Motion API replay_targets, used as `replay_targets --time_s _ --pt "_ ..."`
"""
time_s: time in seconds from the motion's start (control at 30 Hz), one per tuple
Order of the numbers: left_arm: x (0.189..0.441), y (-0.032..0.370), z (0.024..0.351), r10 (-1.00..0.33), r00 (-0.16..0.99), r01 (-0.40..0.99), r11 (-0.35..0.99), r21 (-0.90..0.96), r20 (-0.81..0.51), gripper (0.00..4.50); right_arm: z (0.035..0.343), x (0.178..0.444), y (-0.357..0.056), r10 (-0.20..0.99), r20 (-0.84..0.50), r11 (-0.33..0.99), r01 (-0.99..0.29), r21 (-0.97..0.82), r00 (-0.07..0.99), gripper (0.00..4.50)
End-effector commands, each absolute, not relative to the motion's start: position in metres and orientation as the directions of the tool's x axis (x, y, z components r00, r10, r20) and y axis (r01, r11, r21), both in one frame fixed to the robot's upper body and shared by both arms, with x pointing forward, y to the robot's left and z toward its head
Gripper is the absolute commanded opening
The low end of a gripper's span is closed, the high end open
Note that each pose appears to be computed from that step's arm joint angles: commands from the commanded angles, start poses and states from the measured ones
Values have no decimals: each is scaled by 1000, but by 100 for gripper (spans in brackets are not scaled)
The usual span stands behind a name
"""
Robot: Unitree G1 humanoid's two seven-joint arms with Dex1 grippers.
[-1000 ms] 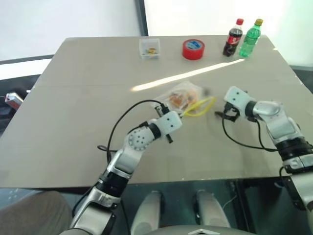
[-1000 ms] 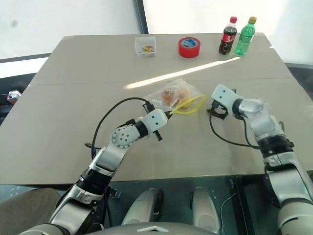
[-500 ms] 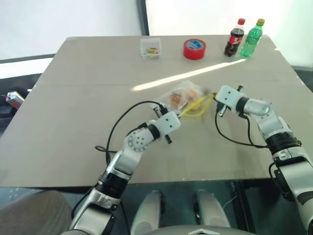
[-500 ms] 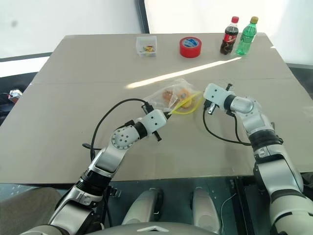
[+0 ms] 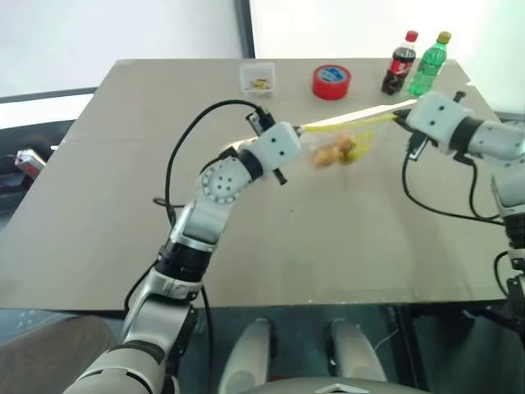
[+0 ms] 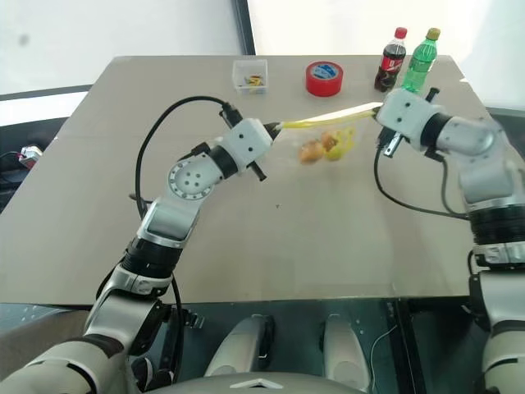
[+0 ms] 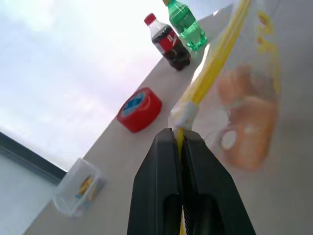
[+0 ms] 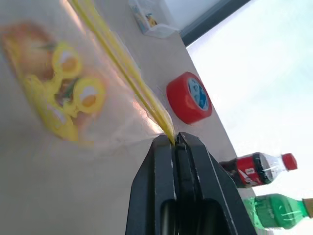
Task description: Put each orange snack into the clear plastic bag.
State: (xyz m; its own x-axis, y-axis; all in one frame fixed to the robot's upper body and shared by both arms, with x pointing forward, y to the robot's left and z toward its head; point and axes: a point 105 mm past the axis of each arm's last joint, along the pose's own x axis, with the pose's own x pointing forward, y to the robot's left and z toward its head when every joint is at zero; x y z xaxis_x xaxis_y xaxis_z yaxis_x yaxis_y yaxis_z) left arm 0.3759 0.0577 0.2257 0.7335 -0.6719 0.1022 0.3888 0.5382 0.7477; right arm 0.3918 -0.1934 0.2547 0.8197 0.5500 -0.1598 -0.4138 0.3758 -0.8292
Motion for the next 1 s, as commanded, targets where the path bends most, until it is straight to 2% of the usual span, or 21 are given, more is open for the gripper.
replay_targets --time_s 0.03,0.13,0.17,0.23,0.33,0.43,0.5,0.7,0.9,1.0 --pt "372 51 231 -698 707 395 526 753 116 0 265 373 -207 538 -236 325 -457 -828 809 9" --pt "370 47 214 -710 700 423 496 759 75 0 252 360 -207 543 -330 291 -542 -789 772 87" --pt "368 45 210 -715 696 432 489 757 65 0 249 355 -206 550 -358 290 -574 -766 755 145" --pt "364 42 203 -728 684 447 472 760 50 0 246 343 -201 556 -416 293 -639 -712 719 218" --pt "360 40 202 -732 680 449 466 762 46 0 255 327 -179 626 -424 270 -693 -669 654 218" --pt "359 38 203 -736 676 442 440 782 31 0 268 327 -147 707 -339 262 -675 -690 621 218" --pt "357 36 206 -740 672 444 429 787 24 0 266 328 -129 744 -308 245 -672 -699 593 218" --pt "346 36 220 -766 642 487 378 787 -29 0 243 339 -95 761 -347 90 -619 -780 549 218" --pt "345 41 224 -751 655 465 317 826 -81 0 250 349 -78 785 -294 64 -543 -837 545 218" --pt "345 41 222 -747 660 474 331 816 -80 0 251 347 -71 806 -282 52 -537 -842 520 218"
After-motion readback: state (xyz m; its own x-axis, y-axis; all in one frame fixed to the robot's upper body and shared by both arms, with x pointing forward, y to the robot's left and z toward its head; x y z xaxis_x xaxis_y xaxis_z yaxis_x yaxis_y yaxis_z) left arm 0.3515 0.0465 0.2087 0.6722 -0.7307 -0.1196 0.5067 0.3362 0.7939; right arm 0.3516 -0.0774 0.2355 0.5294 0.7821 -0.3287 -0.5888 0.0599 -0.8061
